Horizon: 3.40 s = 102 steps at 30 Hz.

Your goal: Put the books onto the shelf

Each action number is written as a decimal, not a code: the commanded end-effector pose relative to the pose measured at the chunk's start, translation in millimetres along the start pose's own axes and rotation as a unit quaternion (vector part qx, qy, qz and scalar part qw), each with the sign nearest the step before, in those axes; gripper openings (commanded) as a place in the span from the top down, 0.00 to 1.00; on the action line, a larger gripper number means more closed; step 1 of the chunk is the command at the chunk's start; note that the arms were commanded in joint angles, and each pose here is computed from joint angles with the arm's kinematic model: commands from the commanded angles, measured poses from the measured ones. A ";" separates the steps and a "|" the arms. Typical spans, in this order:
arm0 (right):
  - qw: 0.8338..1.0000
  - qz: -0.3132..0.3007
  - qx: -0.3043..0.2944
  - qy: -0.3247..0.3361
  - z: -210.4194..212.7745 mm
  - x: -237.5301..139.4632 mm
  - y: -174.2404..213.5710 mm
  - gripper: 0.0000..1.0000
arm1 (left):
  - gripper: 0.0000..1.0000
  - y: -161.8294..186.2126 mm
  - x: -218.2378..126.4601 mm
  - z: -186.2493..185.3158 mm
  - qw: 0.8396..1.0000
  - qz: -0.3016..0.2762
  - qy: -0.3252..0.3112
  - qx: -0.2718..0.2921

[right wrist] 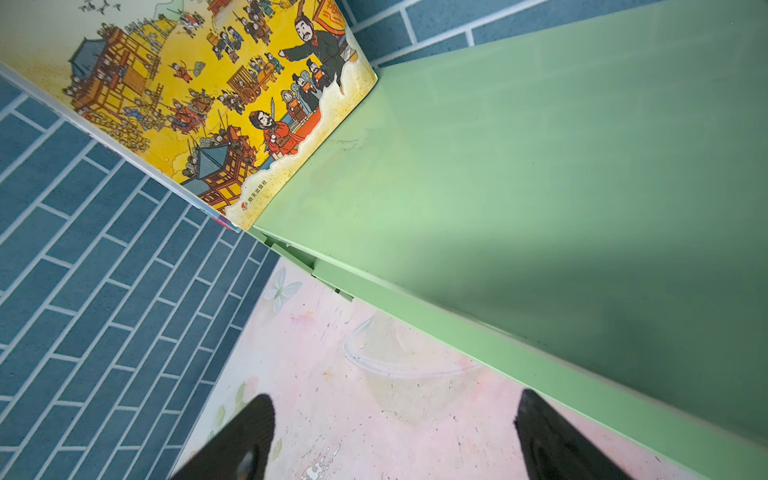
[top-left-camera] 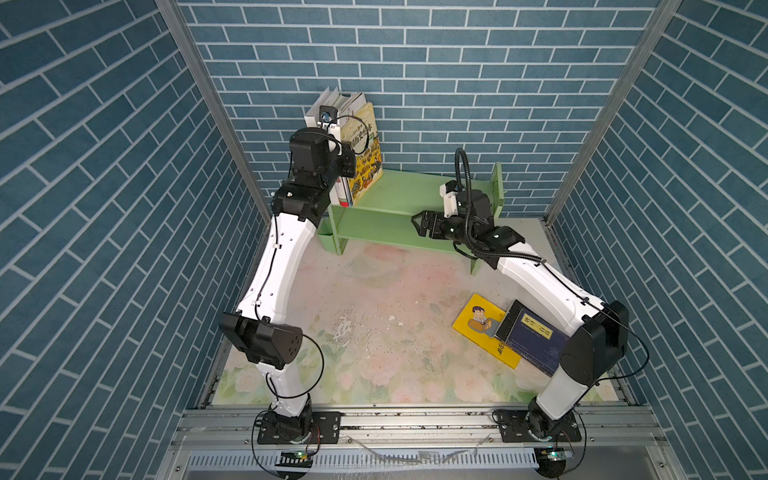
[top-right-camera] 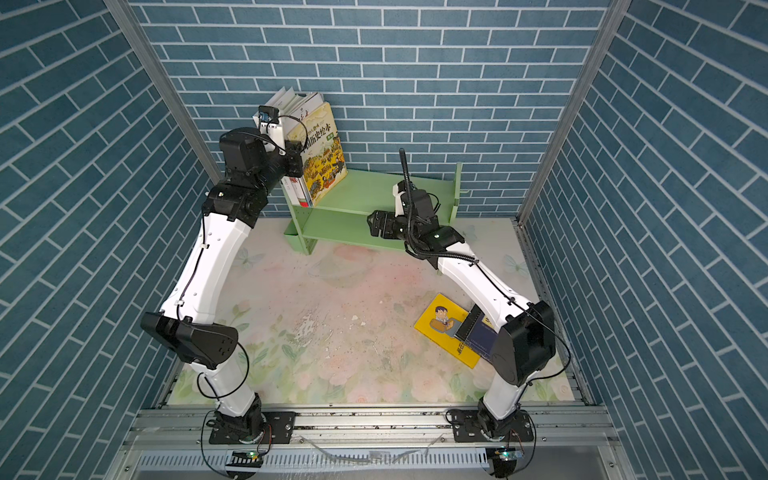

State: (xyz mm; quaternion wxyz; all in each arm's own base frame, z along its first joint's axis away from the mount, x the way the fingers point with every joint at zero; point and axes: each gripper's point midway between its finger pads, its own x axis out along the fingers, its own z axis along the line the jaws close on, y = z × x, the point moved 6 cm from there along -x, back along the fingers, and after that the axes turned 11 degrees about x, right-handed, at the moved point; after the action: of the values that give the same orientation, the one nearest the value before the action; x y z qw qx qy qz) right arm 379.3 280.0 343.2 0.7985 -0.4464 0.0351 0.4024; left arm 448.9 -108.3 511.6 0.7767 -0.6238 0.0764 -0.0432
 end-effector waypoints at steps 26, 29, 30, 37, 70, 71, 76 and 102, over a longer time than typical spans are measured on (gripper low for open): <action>0.999 0.040 -0.021 0.010 -12.2 -114.3 54.3 0.07 | 0.00 45.9 -136.6 -36.9 0.957 -0.016 0.176 -0.232; 0.997 0.047 -0.011 0.060 -34.8 -129.9 73.8 0.06 | 0.00 79.7 -140.4 -64.1 0.940 0.026 0.212 -0.266; 0.995 0.045 -0.007 0.084 -44.2 -134.1 78.6 0.06 | 0.00 89.7 -142.1 -74.2 0.936 0.039 0.221 -0.271; 0.953 0.053 0.077 0.289 -129.0 -161.0 121.5 0.04 | 0.00 170.8 -153.8 -173.9 0.901 0.182 0.289 -0.266; 0.715 -0.116 0.491 0.484 -347.9 -281.8 173.7 0.02 | 0.00 295.6 -125.4 -406.7 0.829 0.338 0.443 -0.052; 0.711 -0.118 0.495 0.486 -351.1 -283.1 175.9 0.02 | 0.00 297.4 -124.4 -408.0 0.827 0.340 0.444 -0.052; 0.704 -0.118 0.513 0.477 -360.6 -283.2 184.8 0.02 | 0.00 305.8 -121.2 -413.0 0.825 0.349 0.442 -0.052; 0.805 -0.025 0.450 0.385 -396.0 -225.5 179.2 0.13 | 0.00 334.0 -81.8 -409.3 0.823 0.409 0.379 -0.107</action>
State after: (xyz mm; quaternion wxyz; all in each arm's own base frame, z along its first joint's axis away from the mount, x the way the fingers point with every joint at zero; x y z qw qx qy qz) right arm 220.6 -120.2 84.6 0.8329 -0.1521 0.5285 0.0618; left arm 287.5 -414.4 112.4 0.5746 -0.5412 0.6134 0.0265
